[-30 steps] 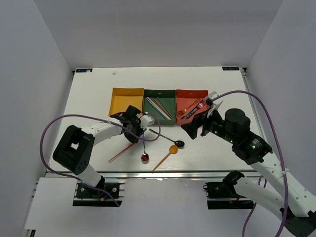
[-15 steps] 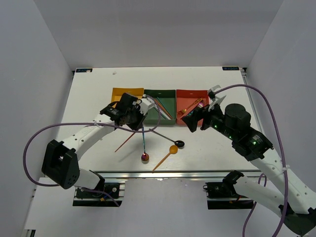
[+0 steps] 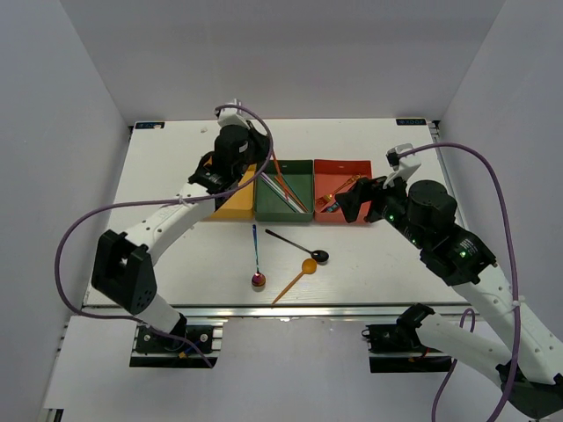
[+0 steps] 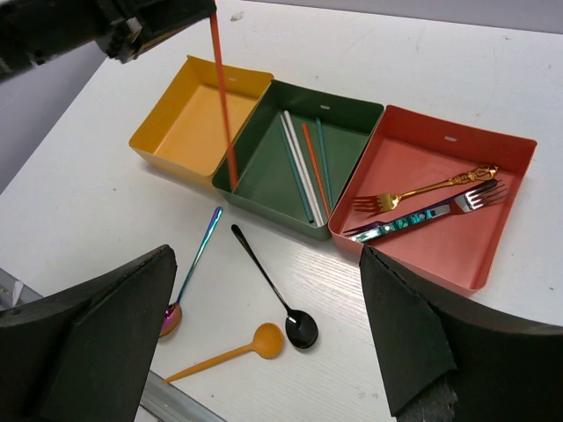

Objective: Sort the eating utensils into containers

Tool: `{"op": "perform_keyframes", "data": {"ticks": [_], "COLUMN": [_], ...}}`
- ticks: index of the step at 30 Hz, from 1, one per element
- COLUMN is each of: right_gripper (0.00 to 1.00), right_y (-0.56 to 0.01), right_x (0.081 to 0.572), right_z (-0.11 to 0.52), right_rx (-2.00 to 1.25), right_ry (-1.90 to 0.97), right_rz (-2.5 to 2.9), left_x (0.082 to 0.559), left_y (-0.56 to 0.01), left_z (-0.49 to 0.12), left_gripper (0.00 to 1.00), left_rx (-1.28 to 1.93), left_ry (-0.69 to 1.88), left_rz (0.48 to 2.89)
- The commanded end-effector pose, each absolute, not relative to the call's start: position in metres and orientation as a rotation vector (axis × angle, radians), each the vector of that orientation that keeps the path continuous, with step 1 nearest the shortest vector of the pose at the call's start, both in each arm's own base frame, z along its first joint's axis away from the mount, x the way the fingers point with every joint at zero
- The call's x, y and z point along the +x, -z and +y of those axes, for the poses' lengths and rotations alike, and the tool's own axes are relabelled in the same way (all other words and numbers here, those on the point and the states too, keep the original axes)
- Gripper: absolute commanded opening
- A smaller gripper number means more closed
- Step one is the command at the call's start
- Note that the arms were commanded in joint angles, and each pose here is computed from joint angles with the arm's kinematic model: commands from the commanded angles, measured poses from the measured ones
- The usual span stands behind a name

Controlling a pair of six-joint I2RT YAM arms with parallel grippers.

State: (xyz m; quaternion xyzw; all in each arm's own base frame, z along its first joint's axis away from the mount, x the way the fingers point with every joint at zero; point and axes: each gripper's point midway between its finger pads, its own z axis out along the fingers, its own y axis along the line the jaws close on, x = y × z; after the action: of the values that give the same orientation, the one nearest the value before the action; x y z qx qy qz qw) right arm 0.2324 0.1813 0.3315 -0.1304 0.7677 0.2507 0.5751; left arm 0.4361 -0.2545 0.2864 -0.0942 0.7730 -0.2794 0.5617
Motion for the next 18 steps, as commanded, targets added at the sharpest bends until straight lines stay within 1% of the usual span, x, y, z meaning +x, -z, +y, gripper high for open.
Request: {"op": "perform_keyframes", "data": {"ticks": [1, 4, 5, 6, 9, 14, 18], "right_gripper": [0.89, 0.89, 0.89, 0.89, 0.89, 0.89, 0.89], "right_y": [-0.349, -0.343, -0.343, -0.340, -0.334, -0.331, -0.328], "right_x": [0.233, 0.235, 0.235, 0.236, 0.239, 0.242, 0.243], "right_z": [0.179, 0.180, 0.180, 0.181, 0.182, 0.180, 0.183], "right_rx": [-0.263, -0.268, -0.271, -0.275, -0.292, -0.295, -0.303], "right_ry": [-0.597, -0.589, -0.589, -0.587, -0.567, -0.539, -0.544], "right_rz": [1.762, 1.773, 1.771, 1.777, 1.794, 1.798, 1.805], "left_x": [0.467, 0.476, 0.477, 0.479, 0.483, 0.471, 0.470], "left_y": [-0.303, -0.305, -0.286, -0.290, -0.269, -0.239, -0.217], "left_z": [-0.223, -0.211, -0.209, -0.209, -0.215, -0.221, -0.228], "left_gripper": [0.00, 0.00, 0.00, 0.00, 0.00, 0.00, 0.00], "left_rx": [-0.573, -0.672, -0.687, -0.701, -0.700, -0.711, -0.716], "left_ry": [0.624, 0.618, 0.607, 0.631, 0.639, 0.635, 0.633], "left_rz": [1.582, 1.473, 1.483, 1.436, 1.462, 1.503, 1.552]}}
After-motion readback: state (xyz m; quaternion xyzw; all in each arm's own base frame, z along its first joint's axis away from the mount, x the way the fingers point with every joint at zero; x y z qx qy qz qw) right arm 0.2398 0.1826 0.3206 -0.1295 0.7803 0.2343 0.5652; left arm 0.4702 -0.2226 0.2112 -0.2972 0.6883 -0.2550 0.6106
